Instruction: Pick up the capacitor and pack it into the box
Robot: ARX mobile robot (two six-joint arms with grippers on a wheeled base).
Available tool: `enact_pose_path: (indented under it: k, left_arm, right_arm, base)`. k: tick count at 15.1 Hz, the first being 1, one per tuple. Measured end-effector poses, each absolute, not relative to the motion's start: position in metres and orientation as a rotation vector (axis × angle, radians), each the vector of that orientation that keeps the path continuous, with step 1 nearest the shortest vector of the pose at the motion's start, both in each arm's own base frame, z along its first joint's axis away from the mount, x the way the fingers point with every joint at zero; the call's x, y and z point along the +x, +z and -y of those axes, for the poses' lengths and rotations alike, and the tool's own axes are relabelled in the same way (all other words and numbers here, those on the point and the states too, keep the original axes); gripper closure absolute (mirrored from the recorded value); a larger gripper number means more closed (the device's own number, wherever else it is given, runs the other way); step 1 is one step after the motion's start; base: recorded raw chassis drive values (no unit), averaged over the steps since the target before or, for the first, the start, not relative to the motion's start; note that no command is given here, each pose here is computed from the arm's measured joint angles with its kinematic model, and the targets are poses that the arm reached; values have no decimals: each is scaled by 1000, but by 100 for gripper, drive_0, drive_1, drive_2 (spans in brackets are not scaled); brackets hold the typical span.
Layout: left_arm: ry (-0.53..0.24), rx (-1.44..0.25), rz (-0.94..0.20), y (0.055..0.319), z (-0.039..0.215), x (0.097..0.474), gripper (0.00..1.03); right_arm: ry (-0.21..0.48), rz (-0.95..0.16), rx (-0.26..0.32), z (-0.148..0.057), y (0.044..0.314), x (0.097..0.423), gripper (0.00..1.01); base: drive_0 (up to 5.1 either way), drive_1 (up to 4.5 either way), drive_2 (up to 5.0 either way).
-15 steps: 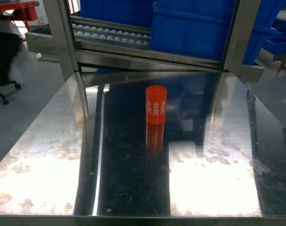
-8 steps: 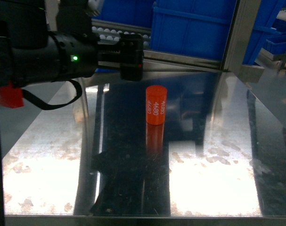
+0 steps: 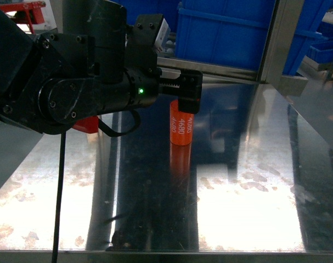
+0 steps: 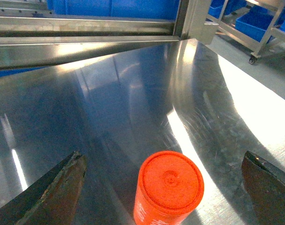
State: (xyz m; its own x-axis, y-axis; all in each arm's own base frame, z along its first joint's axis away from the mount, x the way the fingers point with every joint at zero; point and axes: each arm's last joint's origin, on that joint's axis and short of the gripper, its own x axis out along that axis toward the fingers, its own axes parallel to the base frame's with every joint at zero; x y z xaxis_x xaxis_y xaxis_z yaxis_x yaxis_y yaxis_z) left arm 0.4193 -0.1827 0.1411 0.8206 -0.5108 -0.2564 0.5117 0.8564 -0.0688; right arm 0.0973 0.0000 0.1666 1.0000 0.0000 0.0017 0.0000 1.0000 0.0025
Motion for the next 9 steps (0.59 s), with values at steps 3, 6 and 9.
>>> enact_pose_path:
  k: [3, 6, 9]
  left_arm:
    - [-552, 24, -307, 121, 193, 426, 5]
    - [-534, 54, -360, 91, 199, 431, 5]
    - [-522, 66, -357, 82, 203, 438, 5]
  right_arm:
    - [0, 2, 2, 0, 167, 97, 3]
    - [0, 2, 2, 0, 167, 97, 3]
    - [0, 2, 2, 0, 167, 97, 3]
  base:
    - [0, 0, 0]
    - [0, 0, 0]
    - [0, 0, 0]
